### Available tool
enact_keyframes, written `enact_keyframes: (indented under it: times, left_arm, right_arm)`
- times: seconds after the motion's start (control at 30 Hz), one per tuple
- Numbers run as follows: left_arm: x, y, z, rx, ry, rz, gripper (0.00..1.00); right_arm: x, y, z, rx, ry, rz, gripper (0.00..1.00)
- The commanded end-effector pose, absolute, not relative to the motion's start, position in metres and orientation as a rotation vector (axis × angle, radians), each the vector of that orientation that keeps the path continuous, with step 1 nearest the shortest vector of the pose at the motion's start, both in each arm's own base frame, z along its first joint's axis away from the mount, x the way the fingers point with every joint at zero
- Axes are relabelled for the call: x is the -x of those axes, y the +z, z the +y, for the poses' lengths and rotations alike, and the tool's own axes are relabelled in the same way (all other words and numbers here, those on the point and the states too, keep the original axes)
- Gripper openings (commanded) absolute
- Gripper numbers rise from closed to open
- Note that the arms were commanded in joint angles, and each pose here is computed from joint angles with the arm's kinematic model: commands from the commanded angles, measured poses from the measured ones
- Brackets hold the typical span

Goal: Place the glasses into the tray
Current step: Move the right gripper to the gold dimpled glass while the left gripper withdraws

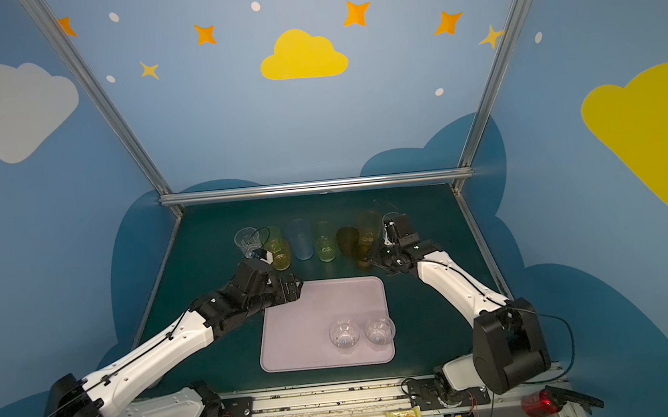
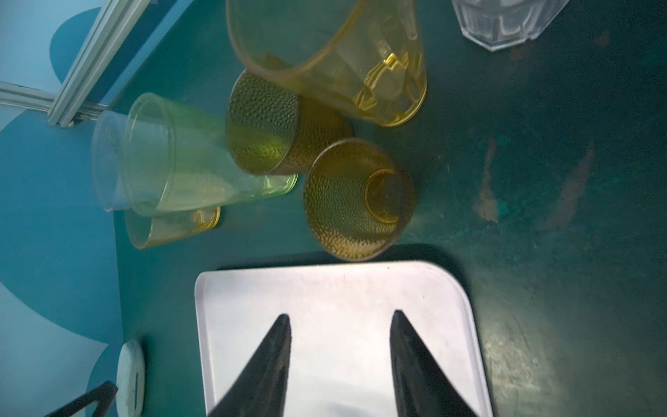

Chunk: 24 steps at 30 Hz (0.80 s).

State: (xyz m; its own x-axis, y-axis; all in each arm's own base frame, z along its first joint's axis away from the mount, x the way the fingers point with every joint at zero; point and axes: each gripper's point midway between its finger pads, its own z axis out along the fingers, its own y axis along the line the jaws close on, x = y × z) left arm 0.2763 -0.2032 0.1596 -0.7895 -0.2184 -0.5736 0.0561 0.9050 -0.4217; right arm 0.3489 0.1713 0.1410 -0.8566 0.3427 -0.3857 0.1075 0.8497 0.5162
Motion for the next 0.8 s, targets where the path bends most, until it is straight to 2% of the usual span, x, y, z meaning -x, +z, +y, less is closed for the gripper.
enact_keyframes:
  times: [0.0, 0.43, 0.77]
  left_arm:
    - [-0.278, 0.16, -0.202, 0.099, -0.563, 2.405, 1.0]
    - [-0.281, 0.157, -0.199, 0.113, -0.573, 2.398, 1.0]
    - [-0.28, 0.151, -0.199, 0.125, -0.577, 2.419, 1.0]
  right_arm:
    - [-0.358, 0.133, 0.167, -0.343, 0.612, 2.583, 0.44]
    - [-0.374, 0.112, 0.16, -0.368, 0.473, 2.639, 0.41]
    - [-0.382, 0.102, 0.163, -0.368, 0.48, 2.644, 0.31]
